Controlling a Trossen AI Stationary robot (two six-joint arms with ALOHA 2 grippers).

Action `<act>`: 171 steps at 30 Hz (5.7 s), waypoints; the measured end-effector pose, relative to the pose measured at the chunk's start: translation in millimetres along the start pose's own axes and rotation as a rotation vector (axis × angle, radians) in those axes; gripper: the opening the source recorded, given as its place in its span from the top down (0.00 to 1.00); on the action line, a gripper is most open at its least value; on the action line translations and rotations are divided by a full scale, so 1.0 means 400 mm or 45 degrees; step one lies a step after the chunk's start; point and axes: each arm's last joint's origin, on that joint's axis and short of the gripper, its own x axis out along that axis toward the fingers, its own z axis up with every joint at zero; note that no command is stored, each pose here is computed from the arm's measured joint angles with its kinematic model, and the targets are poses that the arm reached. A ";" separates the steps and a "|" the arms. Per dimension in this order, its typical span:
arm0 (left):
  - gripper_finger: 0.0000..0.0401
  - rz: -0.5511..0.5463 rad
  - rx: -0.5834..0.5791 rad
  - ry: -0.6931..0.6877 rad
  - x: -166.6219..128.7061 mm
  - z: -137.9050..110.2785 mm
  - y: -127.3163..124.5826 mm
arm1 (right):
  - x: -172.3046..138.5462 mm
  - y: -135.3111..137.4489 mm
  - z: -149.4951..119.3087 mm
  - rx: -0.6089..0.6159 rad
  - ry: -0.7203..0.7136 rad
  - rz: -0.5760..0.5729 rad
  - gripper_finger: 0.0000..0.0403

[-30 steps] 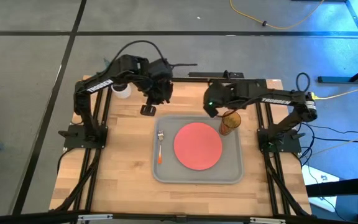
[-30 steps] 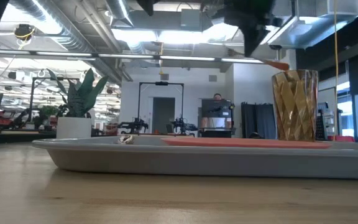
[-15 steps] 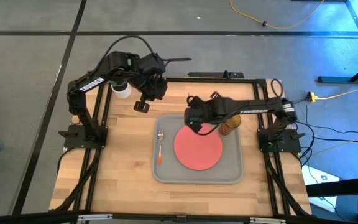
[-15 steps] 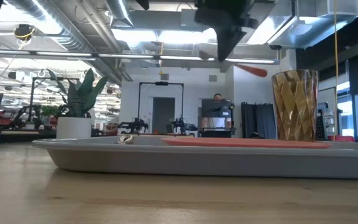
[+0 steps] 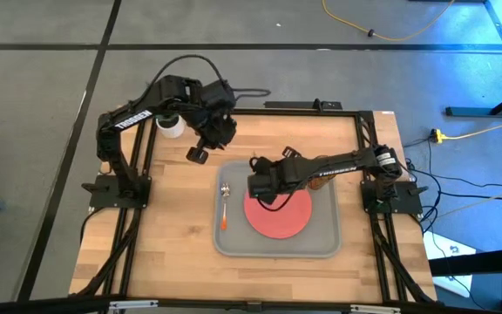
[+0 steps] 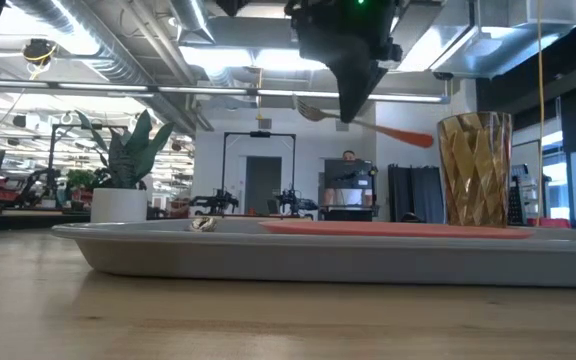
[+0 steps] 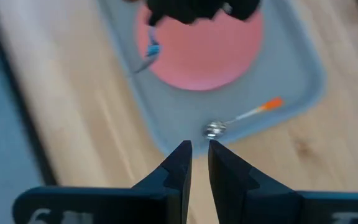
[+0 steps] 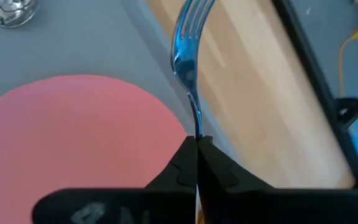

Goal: Pick and place plate/cup/fork/spoon on tray
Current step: Put the fork in between the spoon and plate on the serving tray

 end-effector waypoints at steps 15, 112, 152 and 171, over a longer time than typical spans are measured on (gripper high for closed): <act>0.88 -0.105 0.270 -0.074 0.197 -0.055 0.088 | -0.067 0.058 -0.052 -0.249 -0.126 -0.018 1.00; 1.00 -0.052 0.536 0.103 0.295 -0.022 0.063 | -0.159 0.039 -0.057 -0.225 -0.139 -0.024 1.00; 1.00 -0.775 0.515 0.014 0.296 0.023 -0.160 | -0.342 -0.133 -0.075 -0.157 -0.407 -0.063 1.00; 1.00 -0.963 0.354 0.027 0.386 -0.002 -0.094 | -0.317 -0.120 -0.083 -0.157 -0.379 -0.097 1.00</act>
